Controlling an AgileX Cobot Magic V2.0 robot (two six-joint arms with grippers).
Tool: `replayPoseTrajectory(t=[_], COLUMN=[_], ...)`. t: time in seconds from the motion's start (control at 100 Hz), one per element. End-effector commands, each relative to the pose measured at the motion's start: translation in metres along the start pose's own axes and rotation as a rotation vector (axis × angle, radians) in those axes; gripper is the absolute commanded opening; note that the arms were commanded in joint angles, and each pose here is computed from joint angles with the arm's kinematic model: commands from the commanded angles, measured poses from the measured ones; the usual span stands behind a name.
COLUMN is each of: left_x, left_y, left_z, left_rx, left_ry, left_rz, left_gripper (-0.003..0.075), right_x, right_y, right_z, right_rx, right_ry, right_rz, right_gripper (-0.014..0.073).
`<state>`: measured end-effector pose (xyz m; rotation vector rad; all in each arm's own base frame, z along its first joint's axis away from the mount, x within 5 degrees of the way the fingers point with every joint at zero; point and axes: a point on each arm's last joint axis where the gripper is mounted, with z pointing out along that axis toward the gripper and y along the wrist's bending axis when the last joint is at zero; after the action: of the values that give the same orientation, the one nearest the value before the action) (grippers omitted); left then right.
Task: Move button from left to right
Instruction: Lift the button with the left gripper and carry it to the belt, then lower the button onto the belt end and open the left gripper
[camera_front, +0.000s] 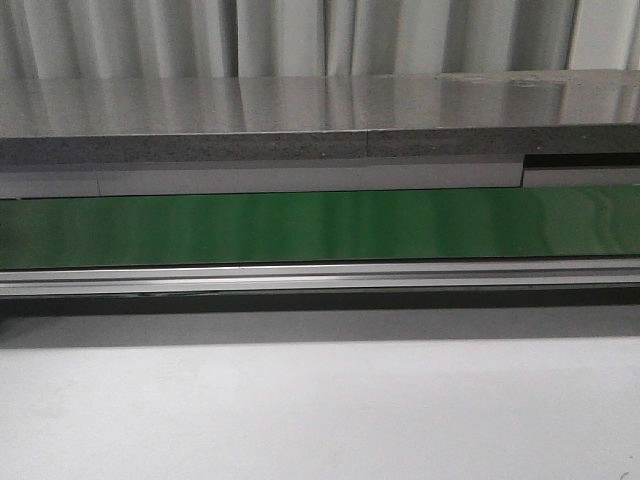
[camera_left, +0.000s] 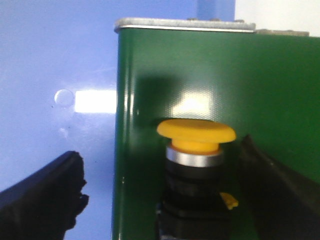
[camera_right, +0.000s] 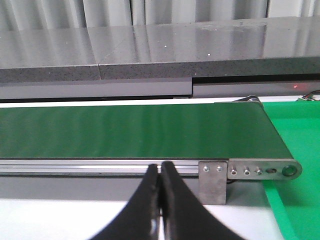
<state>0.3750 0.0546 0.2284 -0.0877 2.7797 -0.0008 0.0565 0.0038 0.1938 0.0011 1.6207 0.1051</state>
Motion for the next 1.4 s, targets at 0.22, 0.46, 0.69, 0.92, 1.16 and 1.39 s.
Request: replayPoseTrajectory(t=[0.22,0.46,0.69,0.92,1.16,1.39], left_x=[-0.009,-0.006,0.010,0.047,0.096,0.149], left_y=[-0.004,-0.007,-0.015,-0.049,-0.061,-0.054], left_z=[-0.046,-0.087,-0.124,-0.157,-0.180,-0.188], left_rx=[-0.001,-0.001,0.002,0.052,0.090,0.081], left_ry=[-0.145,-0.269,-0.451,-0.656,-0.806,-0.973], left_rz=[0.005,0.001,0.014,0.102,0.145,0.132], left_gripper=[0.0659,0.0659,0.0659,0.0659,0.0659,0.0659], right_x=[-0.013,-0.013,-0.013,-0.013,-0.013,-0.013], right_y=[0.001,0.001,0.001,0.001,0.001,0.001], right_z=[-0.003,-0.003,-0.003,-0.003,-0.003,-0.003], right_rx=[-0.006,-0.006,-0.006,-0.006,-0.006,-0.006], right_ry=[-0.119,-0.119,-0.119,-0.119,-0.119,-0.119], right_rz=[-0.013,-0.013,-0.013,-0.013,-0.013,-0.013], right_gripper=[-0.0068,-0.0068,-0.0068,-0.0068,-0.0068,-0.0068])
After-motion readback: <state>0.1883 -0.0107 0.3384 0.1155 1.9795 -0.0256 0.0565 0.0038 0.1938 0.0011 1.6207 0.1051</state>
